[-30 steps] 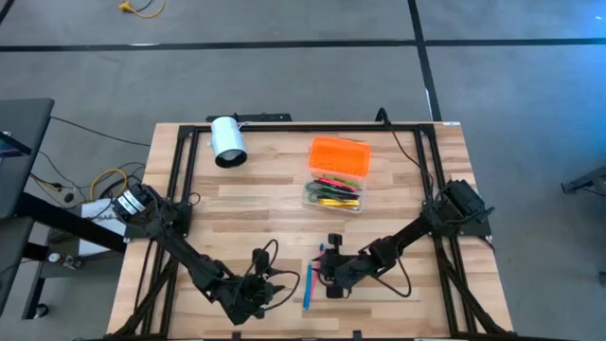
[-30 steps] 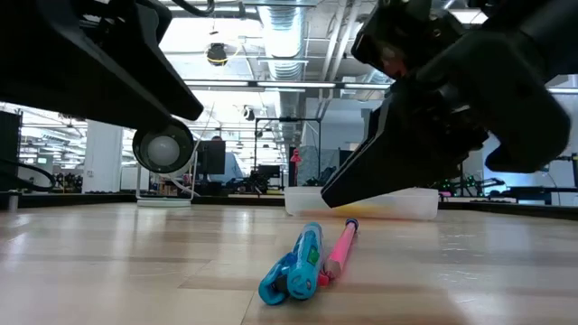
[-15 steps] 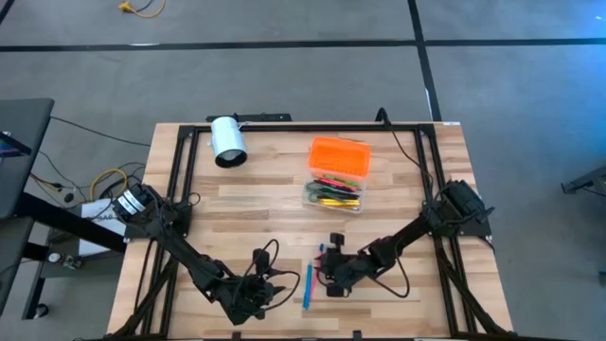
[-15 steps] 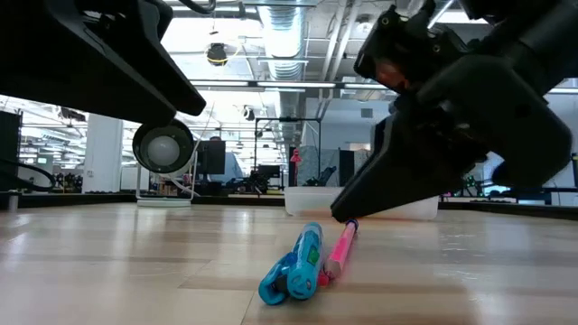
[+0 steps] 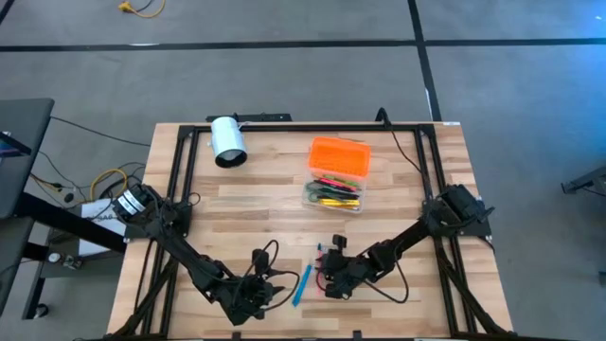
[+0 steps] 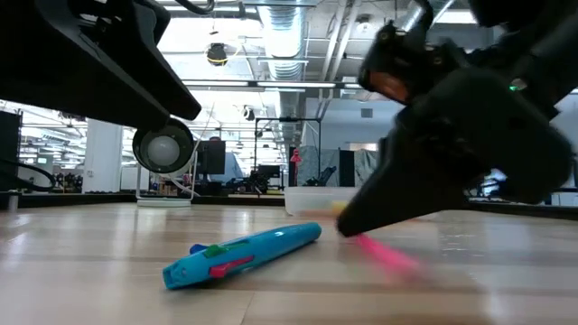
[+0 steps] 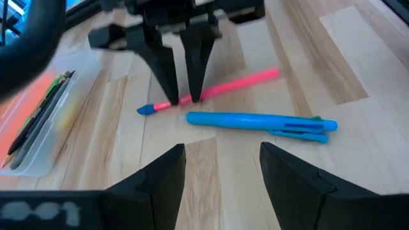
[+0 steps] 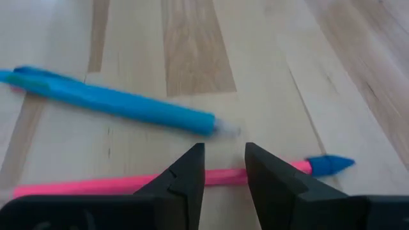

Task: Pick & place school supplies into a supply box
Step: Put the pink pencil into the supply box

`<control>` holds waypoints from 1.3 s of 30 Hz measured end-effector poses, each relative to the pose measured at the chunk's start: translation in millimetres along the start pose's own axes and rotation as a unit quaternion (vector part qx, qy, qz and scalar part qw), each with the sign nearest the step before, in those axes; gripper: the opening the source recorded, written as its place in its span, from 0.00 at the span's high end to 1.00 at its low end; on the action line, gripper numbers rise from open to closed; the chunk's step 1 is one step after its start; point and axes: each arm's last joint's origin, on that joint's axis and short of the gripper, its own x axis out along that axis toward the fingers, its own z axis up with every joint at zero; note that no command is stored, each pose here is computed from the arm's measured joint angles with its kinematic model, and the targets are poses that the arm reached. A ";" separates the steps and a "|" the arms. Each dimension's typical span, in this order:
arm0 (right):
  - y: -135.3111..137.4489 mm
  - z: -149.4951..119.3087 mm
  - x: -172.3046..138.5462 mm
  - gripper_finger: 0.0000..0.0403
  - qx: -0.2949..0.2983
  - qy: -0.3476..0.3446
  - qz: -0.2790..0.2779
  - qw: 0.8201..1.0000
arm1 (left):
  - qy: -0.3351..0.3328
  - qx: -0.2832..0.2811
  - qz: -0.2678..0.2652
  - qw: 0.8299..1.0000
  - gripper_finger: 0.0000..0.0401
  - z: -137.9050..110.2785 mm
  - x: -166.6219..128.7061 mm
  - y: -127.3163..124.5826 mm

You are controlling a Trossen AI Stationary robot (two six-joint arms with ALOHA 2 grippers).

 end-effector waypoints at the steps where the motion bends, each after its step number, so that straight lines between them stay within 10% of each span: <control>1: 1.0 -1.4 -3.3 0.73 -0.003 0.006 -0.003 1.000 | 0.001 -0.001 0.000 1.000 0.52 -0.2 0.0 0.0; 20: 4.5 -14.4 -73.6 0.73 -0.116 0.025 -0.130 0.984 | 0.019 0.000 0.013 1.000 0.52 -13.7 8.6 -8.5; 39: -82.7 14.6 -26.2 0.73 -0.088 0.126 -0.175 0.973 | 0.019 0.013 0.013 1.000 0.52 -15.3 5.6 -11.6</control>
